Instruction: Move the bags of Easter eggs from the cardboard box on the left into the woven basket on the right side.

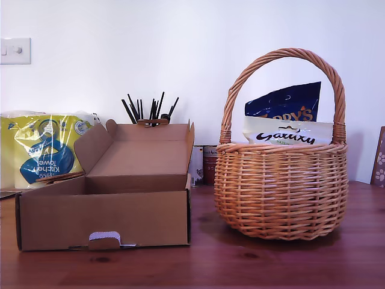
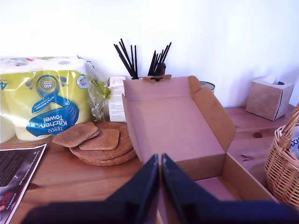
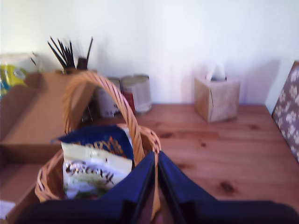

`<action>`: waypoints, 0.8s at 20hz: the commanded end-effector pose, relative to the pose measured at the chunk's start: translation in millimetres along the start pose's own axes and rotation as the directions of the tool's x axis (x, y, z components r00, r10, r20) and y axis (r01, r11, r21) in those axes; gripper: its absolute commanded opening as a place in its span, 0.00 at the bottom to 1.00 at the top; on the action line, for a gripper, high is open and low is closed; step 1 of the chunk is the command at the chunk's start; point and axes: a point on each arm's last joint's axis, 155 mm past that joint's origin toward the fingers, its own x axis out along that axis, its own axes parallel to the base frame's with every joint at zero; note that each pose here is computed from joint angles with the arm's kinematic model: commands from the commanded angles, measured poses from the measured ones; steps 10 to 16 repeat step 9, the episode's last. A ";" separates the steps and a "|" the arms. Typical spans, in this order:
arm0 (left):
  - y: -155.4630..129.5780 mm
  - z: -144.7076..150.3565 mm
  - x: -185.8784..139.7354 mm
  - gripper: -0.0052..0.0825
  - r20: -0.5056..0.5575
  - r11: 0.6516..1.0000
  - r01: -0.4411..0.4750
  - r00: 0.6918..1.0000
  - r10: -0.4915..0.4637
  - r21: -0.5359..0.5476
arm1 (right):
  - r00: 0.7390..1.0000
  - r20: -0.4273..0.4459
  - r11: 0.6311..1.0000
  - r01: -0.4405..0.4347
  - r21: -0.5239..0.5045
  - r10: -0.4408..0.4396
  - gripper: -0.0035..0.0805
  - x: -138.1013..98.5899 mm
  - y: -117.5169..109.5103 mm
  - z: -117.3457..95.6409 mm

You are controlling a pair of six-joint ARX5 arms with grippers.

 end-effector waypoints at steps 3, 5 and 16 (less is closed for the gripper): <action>1.7 -22.1 3.4 0.03 -0.069 1.000 -0.004 0.998 0.004 -0.006 | 0.996 -0.084 1.000 0.006 -0.003 -0.006 0.03 -1.0 -1.5 -20.5; 2.5 -30.0 2.8 0.03 -0.101 1.000 -0.008 0.995 0.007 -0.006 | 0.991 -0.137 1.000 0.009 -0.005 -0.010 0.03 -2.5 -2.3 -33.7; 3.9 -44.6 0.8 0.03 -0.159 1.000 -0.013 0.987 0.012 -0.006 | 0.986 -0.164 1.000 0.010 -0.006 -0.011 0.03 -3.5 -2.6 -40.4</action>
